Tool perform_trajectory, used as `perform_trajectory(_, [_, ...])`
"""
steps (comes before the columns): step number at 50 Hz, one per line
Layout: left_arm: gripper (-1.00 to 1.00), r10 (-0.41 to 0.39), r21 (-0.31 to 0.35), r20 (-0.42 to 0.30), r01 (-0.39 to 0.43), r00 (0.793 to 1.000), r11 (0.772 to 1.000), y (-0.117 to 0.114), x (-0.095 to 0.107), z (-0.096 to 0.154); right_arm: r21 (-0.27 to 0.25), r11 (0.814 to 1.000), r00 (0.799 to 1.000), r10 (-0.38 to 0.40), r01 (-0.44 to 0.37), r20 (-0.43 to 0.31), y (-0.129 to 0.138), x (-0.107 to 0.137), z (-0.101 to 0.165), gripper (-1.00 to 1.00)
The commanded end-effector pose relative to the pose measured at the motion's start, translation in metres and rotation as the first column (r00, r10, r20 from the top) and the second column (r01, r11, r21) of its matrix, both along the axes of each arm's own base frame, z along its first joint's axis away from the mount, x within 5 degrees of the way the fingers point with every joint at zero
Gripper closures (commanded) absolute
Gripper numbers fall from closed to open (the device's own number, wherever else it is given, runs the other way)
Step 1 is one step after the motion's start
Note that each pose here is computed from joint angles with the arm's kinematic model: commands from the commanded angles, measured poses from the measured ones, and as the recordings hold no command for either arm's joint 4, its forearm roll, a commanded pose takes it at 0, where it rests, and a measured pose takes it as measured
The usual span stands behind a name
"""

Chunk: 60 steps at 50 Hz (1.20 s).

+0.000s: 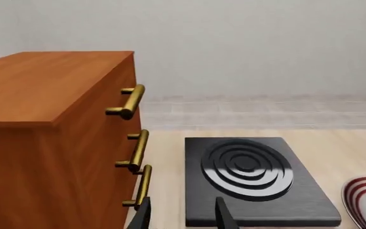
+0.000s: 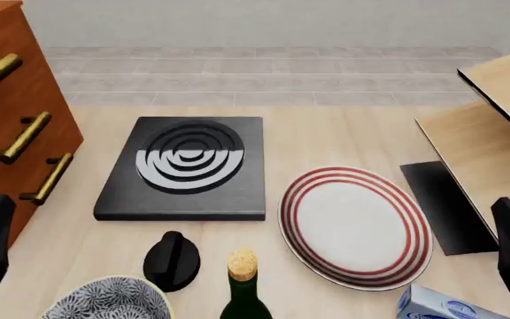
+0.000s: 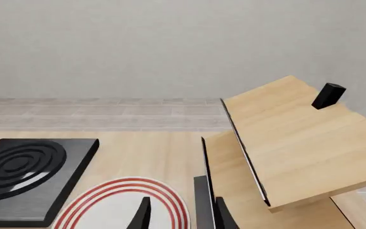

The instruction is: Put the bowl on the top of the cabinet.

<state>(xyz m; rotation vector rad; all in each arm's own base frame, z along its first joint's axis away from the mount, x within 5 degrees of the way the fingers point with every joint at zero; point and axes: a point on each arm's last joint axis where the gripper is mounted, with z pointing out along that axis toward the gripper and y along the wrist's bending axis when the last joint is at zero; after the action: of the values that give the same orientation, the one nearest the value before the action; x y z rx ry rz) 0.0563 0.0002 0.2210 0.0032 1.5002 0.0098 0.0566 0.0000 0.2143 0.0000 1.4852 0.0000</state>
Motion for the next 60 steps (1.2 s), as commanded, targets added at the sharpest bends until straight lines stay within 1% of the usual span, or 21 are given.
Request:
perform_trajectory(1, [-1.0, -0.014, 0.019, -0.039, 0.015, 0.999, 1.0, -0.001, -0.005, 0.014, 0.0, 1.0, 1.0, 0.0, 0.0, 0.0, 0.0, 0.0, 0.0, -1.0])
perform_trajectory(4, [-1.0, -0.015, 0.022, -0.063, 0.017, 0.998, 1.0, -0.001, -0.006, 0.019, 0.0, 1.0, 1.0, 0.0, 0.0, 0.0, 0.0, 0.0, 0.0, -1.0])
perform_trajectory(10, [-1.0, -0.024, 0.053, -0.086, 0.028, 0.996, 0.998, -0.001, -0.012, 0.03, 0.0, 1.0, 1.0, 0.0, 0.0, 0.0, 0.0, 0.0, 0.0, -1.0])
perform_trajectory(14, [-1.0, -0.025, 0.065, -0.12, 0.033, 0.992, 0.997, -0.001, -0.015, 0.034, 0.0, 1.0, 1.0, 0.0, 0.0, 0.0, 0.0, 0.0, 0.0, -1.0])
perform_trajectory(15, [-1.0, -0.027, 0.06, -0.141, 0.036, 0.99, 0.998, -0.001, -0.014, 0.034, 0.0, 1.0, 1.0, 0.0, 0.0, 0.0, 0.0, 0.0, 0.0, -1.0])
perform_trajectory(18, [-1.0, -0.03, 0.077, -0.14, 0.042, 0.99, 0.996, -0.001, -0.017, 0.037, 0.0, 1.0, 1.0, 0.0, 0.0, 0.0, 0.0, 0.0, 0.0, -1.0])
perform_trajectory(19, [-1.0, -0.038, 0.064, -0.174, 0.05, 0.984, 0.997, -0.002, -0.016, 0.035, 0.0, 1.0, 1.0, 0.0, 0.0, 0.0, 0.0, 0.0, 0.0, -1.0])
perform_trajectory(22, [-1.0, -0.042, 0.075, -0.187, 0.057, 0.981, 0.996, -0.002, -0.019, 0.035, 0.0, 1.0, 1.0, 0.0, 0.0, 0.0, 0.0, 0.0, 0.0, -1.0])
perform_trajectory(23, [-1.0, -0.041, 0.064, -0.212, 0.056, 0.976, 0.996, -0.002, -0.017, 0.035, 0.0, 1.0, 1.0, 0.0, 0.0, 0.0, 0.0, 0.0, 0.0, -1.0])
perform_trajectory(28, [-1.0, -0.044, 0.065, -0.222, 0.06, 0.974, 0.996, -0.002, -0.018, 0.039, 0.0, 1.0, 1.0, 0.0, 0.0, 0.0, 0.0, 0.0, 0.0, -1.0])
perform_trajectory(29, [-1.0, -0.055, 0.035, -0.279, 0.067, 0.959, 0.997, -0.003, -0.015, 0.044, 0.0, 1.0, 1.0, 0.0, 0.0, 0.0, 0.0, 0.0, 0.0, -1.0])
perform_trajectory(32, [-1.0, -0.061, 0.032, -0.289, 0.074, 0.955, 0.997, -0.003, -0.016, 0.049, 0.0, 1.0, 1.0, 0.0, 0.0, 0.0, 0.0, 0.0, 0.0, -1.0])
perform_trajectory(34, [-1.0, -0.065, 0.017, -0.325, 0.074, 0.944, 0.997, -0.003, -0.012, 0.047, 0.0, 1.0, 1.0, 0.0, 0.0, 0.0, 0.0, 0.0, 0.0, -1.0])
perform_trajectory(37, [-1.0, -0.066, 0.03, -0.323, 0.08, 0.944, 0.996, -0.003, -0.016, 0.052, 0.0, 1.0, 1.0, 0.0, 0.0, 0.0, 0.0, 0.0, 0.0, -1.0])
perform_trajectory(41, [-1.0, -0.053, 0.022, -0.362, 0.066, 0.931, 0.998, -0.003, -0.01, 0.054, 0.0, 1.0, 1.0, 0.0, 0.0, 0.0, 0.0, 0.0, 0.0, -1.0])
perform_trajectory(45, [-1.0, -0.06, 0.011, -0.381, 0.07, 0.923, 0.998, -0.003, -0.009, 0.055, 0.0, 1.0, 1.0, 0.0, 0.0, 0.0, 0.0, 0.0, 0.0, -1.0])
perform_trajectory(48, [-1.0, -0.073, -0.016, -0.419, 0.073, 0.905, 0.997, -0.004, -0.006, 0.055, 0.0, 1.0, 1.0, 0.0, 0.0, 0.0, 0.0, 0.0, 0.0, -1.0])
perform_trajectory(51, [-1.0, -0.084, -0.022, -0.442, 0.082, 0.893, 0.996, -0.005, -0.004, 0.056, 0.0, 1.0, 1.0, 0.0, 0.0, 0.0, 0.0, 0.0, 0.0, -1.0])
perform_trajectory(54, [-1.0, -0.091, -0.008, -0.448, 0.098, 0.89, 0.995, -0.005, -0.006, 0.058, 0.0, 1.0, 1.0, 0.0, 0.0, 0.0, 0.0, 0.0, 0.0, -1.0])
perform_trajectory(57, [-1.0, -0.083, 0.004, -0.444, 0.094, 0.892, 0.996, -0.005, -0.005, 0.058, 0.0, 1.0, 1.0, 0.0, 0.0, 0.0, 0.0, 0.0, 0.0, -1.0])
perform_trajectory(60, [-1.0, -0.099, -0.011, -0.465, 0.106, 0.88, 0.994, -0.006, -0.006, 0.057, 0.0, 1.0, 1.0, 0.0, 0.0, 0.0, 0.0, 0.0, 0.0, -1.0])
